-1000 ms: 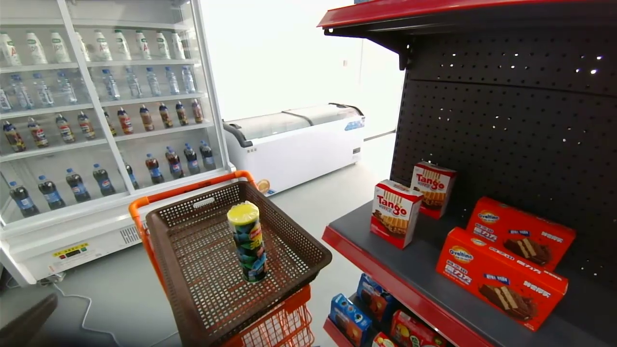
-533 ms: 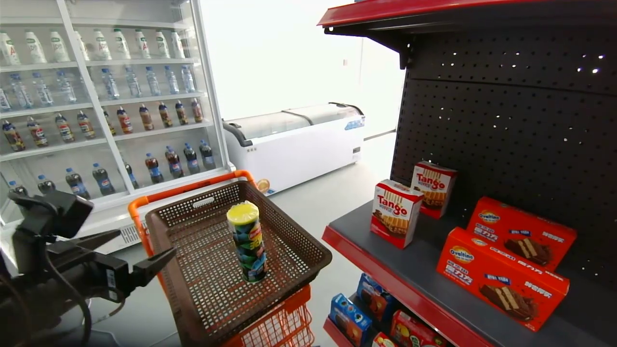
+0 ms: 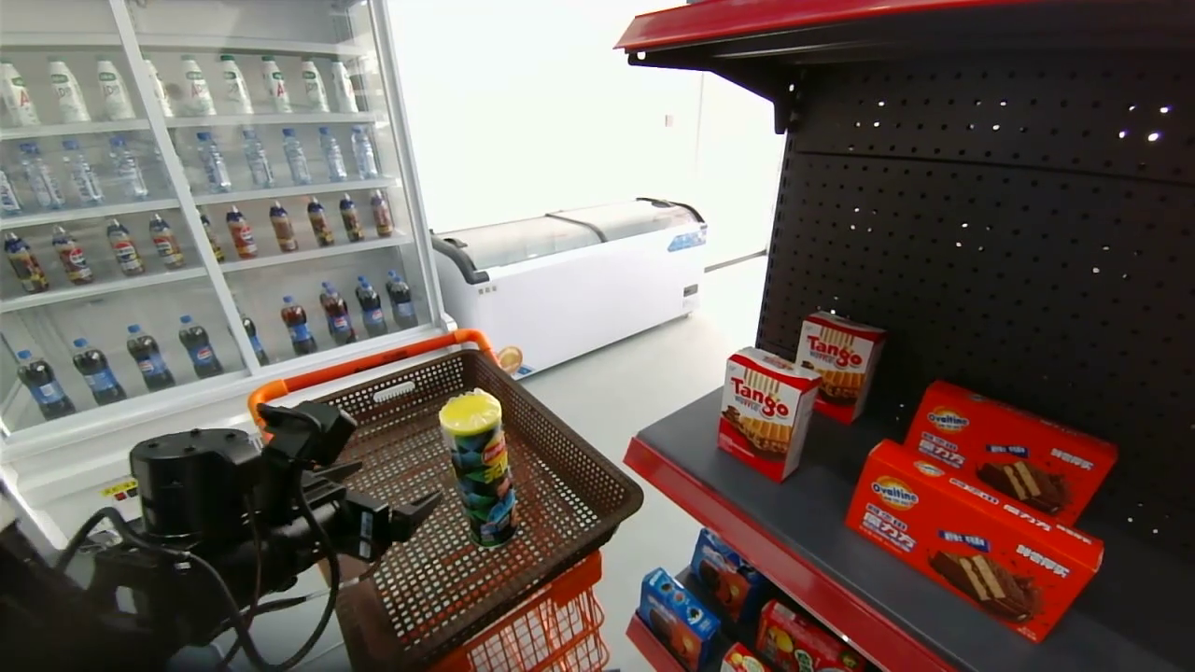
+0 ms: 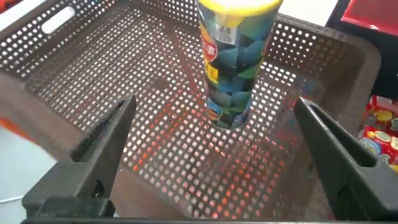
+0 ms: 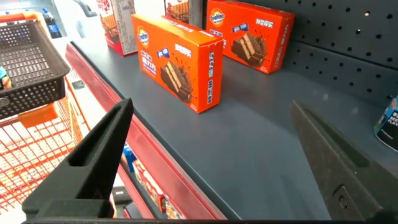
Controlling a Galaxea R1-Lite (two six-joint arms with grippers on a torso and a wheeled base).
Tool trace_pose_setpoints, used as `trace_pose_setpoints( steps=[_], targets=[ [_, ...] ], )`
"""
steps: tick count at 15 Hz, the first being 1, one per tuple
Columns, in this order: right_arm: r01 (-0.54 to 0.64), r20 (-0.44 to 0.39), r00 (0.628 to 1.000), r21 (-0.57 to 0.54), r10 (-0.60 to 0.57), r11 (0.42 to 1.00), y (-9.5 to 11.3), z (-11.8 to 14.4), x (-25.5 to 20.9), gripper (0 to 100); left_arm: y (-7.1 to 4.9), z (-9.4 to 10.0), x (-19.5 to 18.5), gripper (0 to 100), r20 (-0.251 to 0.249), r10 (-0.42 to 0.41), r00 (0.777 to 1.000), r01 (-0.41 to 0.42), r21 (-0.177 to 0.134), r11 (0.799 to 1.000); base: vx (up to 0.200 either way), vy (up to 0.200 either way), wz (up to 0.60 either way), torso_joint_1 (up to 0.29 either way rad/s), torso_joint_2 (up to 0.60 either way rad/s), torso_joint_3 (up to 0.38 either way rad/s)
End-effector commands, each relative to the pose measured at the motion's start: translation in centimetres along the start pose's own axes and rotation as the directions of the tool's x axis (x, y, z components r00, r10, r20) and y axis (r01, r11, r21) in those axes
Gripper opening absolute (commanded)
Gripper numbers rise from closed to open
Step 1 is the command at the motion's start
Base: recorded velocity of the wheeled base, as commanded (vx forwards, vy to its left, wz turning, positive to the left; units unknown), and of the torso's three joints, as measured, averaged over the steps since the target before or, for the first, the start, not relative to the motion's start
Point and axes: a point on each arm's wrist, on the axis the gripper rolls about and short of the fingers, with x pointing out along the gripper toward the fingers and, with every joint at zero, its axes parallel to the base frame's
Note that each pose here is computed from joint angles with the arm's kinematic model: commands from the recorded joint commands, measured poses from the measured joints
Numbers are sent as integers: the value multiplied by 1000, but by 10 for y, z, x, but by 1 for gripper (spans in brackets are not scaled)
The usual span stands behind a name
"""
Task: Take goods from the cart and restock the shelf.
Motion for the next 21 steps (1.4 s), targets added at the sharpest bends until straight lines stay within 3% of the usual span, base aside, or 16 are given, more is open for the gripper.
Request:
trace_pose_setpoints(
  steps=[1, 5, 11, 14, 15, 18, 21],
  targets=[
    [-2, -1, 1000, 0, 2, 1000, 0, 0, 0, 100, -1, -30, 42, 100, -47, -19, 999, 19, 5, 1000, 0, 0, 0, 0, 0, 0],
    [0, -1, 1000, 0, 0, 1000, 0, 0, 0, 100, -5, -33, 79, 100, -13, -38, 999, 38, 21, 999, 0, 0, 0, 0, 0, 0],
    [-2, -1, 1000, 0, 2, 1000, 0, 0, 0, 100, -23, -30, 131, 100, 49, -94, 994, 91, 55, 994, 0, 0, 0, 0, 0, 0],
    [0, -2, 1000, 0, 0, 1000, 0, 0, 0, 100, -29, -32, 141, 100, 57, -105, 993, 101, 62, 993, 0, 0, 0, 0, 0, 0],
    [-2, -1, 1000, 0, 2, 1000, 0, 0, 0, 100, -29, -30, 142, 0, 66, -104, 992, 100, 63, 993, 0, 0, 0, 0, 0, 0],
    [0, -1, 1000, 0, 0, 1000, 0, 0, 0, 100, -18, -27, 140, 0, 70, -41, 997, 36, 74, 997, 0, 0, 0, 0, 0, 0],
    [0, -1, 1000, 0, 0, 1000, 0, 0, 0, 100, -13, 6, 116, 0, 127, 0, 992, -6, 42, 999, 0, 0, 0, 0, 0, 0]
  ],
)
